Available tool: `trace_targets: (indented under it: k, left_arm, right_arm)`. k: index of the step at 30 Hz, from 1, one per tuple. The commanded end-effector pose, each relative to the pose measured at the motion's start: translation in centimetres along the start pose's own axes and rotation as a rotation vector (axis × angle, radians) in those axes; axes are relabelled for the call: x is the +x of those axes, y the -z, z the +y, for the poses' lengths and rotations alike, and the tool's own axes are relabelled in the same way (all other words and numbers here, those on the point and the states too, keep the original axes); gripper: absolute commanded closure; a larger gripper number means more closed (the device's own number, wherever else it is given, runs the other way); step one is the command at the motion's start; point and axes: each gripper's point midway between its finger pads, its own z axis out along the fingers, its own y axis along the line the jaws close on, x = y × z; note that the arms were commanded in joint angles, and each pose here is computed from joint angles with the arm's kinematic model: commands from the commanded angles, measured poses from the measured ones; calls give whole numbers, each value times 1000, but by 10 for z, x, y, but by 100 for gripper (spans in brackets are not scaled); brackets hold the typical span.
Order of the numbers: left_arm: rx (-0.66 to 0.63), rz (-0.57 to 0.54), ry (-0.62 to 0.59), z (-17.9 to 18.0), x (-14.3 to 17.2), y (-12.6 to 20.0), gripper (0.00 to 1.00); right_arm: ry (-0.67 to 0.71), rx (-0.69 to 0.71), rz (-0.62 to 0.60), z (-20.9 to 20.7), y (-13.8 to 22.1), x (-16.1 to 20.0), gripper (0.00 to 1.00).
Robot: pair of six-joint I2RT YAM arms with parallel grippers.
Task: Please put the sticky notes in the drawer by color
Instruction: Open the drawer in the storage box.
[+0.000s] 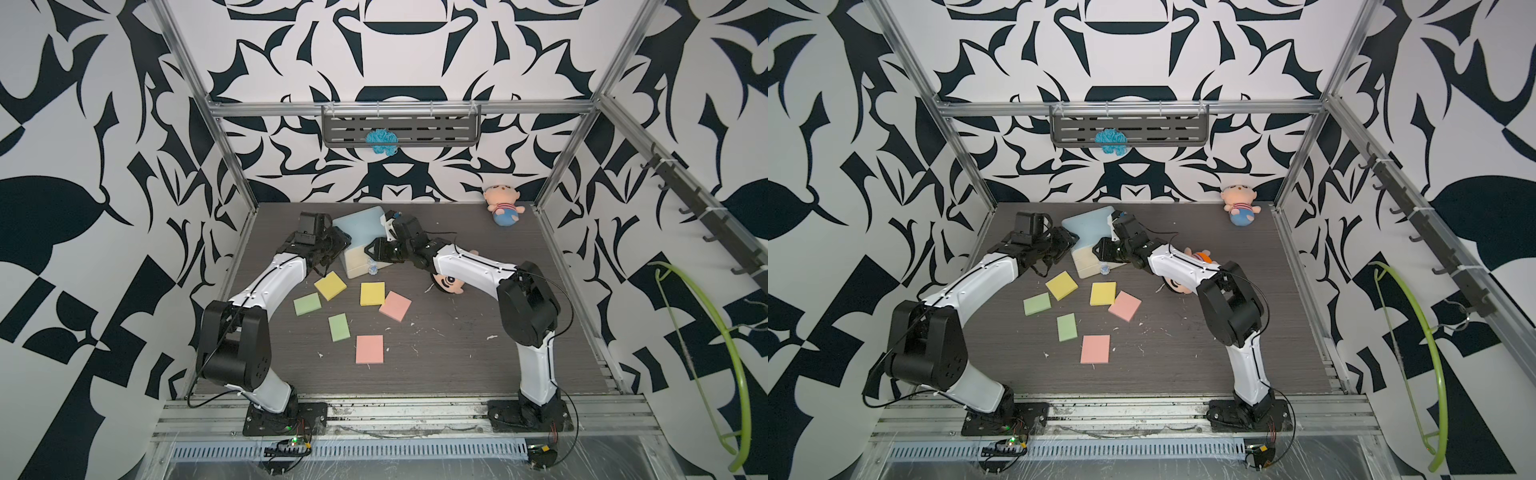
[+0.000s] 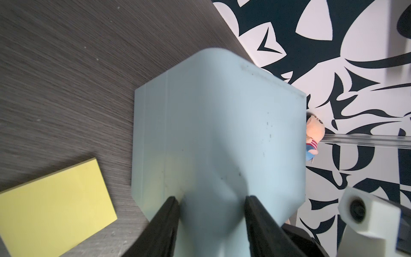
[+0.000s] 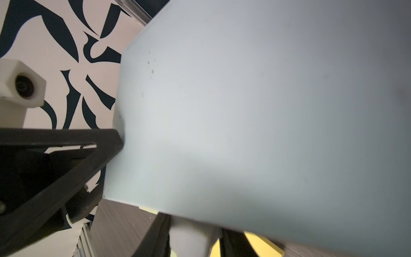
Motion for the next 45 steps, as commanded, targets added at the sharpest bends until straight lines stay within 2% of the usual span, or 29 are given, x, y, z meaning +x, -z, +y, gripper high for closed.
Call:
trace_targets:
  k: [1,14,24,27,31,40,45]
  left_arm:
    - [-105,103,36,30,27,-16,48]
    - [-104,103,33,29,27,-14,48]
    - [-106,103,27,30,28,-13,48]
    - [-104,108,26,29,28,-13,48]
    - [-105,103,18,28,27,-11,48]
    - [-107,101,12,27,27,-8,48]
    - [-104,97,12,26,26,-8,48]
  right_arm:
    - [30,-21,-25,13,23,1,74]
    - [-22,-23,18,10,50,46,74]
    - [-56,-31,46,9,50,63,74]
    - [-44,-14,37,8,51,60,73]
    - [-9,23,7,6,57,51,66]
    - [51,77,-40,5,65,33,70]
    - [50,54,-52,9,63,22,70]
